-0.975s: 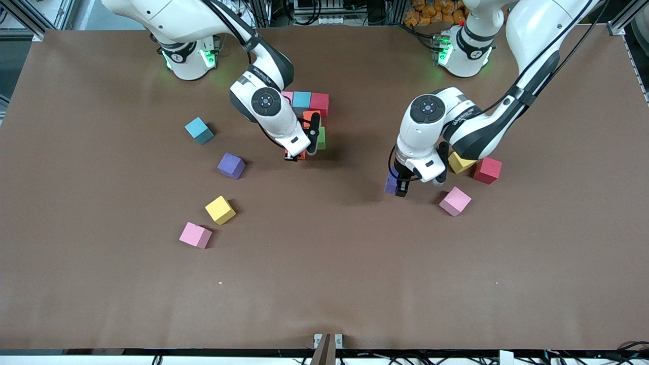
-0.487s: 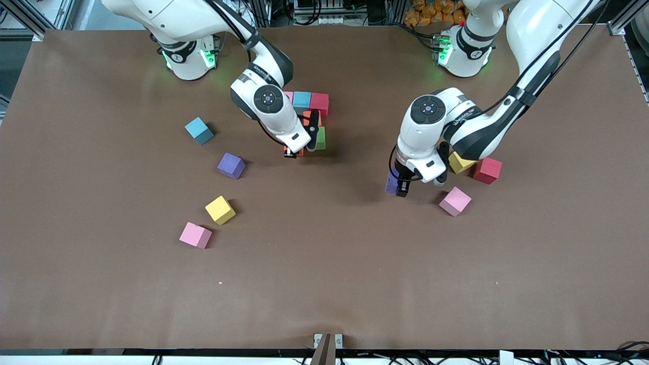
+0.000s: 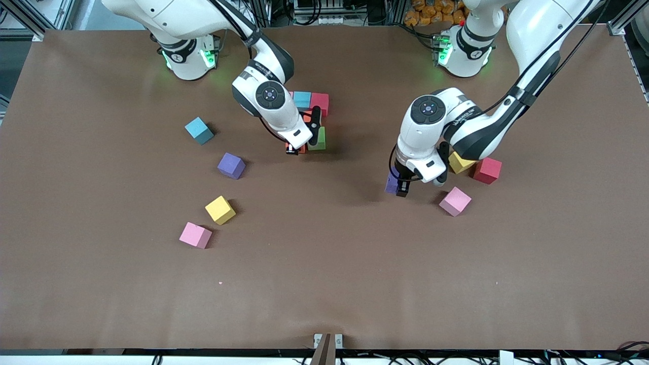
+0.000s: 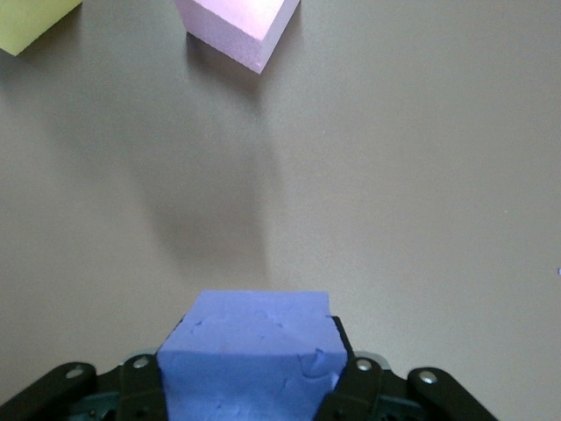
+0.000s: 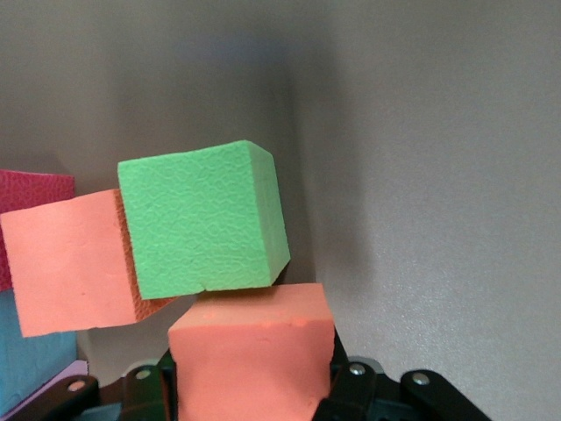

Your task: Form number 2 with 11 blocks

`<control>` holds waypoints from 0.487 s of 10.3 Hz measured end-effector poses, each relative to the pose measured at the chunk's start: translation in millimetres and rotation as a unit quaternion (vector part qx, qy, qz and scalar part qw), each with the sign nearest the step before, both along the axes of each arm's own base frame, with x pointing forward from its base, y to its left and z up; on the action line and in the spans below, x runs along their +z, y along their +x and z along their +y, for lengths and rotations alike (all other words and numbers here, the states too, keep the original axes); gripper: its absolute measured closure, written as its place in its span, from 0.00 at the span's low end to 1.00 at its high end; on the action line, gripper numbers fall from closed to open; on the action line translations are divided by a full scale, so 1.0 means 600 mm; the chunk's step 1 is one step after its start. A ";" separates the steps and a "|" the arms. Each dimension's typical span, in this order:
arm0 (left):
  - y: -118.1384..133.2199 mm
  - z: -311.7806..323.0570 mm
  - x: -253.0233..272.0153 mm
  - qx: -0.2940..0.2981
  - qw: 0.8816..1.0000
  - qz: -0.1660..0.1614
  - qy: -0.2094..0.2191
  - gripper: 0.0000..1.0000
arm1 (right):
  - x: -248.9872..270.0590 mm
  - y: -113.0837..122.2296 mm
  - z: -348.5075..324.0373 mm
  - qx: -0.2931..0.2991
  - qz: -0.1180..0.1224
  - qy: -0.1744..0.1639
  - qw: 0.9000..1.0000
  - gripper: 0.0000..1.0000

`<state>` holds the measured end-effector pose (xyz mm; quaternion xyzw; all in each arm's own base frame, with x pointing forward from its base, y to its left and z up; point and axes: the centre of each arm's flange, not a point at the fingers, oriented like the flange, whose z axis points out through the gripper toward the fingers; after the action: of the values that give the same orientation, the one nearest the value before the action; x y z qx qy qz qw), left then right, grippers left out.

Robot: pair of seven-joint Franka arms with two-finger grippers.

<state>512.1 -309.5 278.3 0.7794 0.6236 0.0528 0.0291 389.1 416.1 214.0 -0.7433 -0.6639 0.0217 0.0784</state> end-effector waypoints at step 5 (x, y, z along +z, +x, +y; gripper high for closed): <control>-0.001 0.002 -0.002 0.002 1.000 0.004 0.003 0.38 | -0.016 -0.020 -0.003 0.002 -0.008 0.013 1.000 0.41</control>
<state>511.6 -308.5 277.3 0.7784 0.6251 0.0520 0.0240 377.3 414.1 204.4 -0.7413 -0.6661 0.0072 0.0824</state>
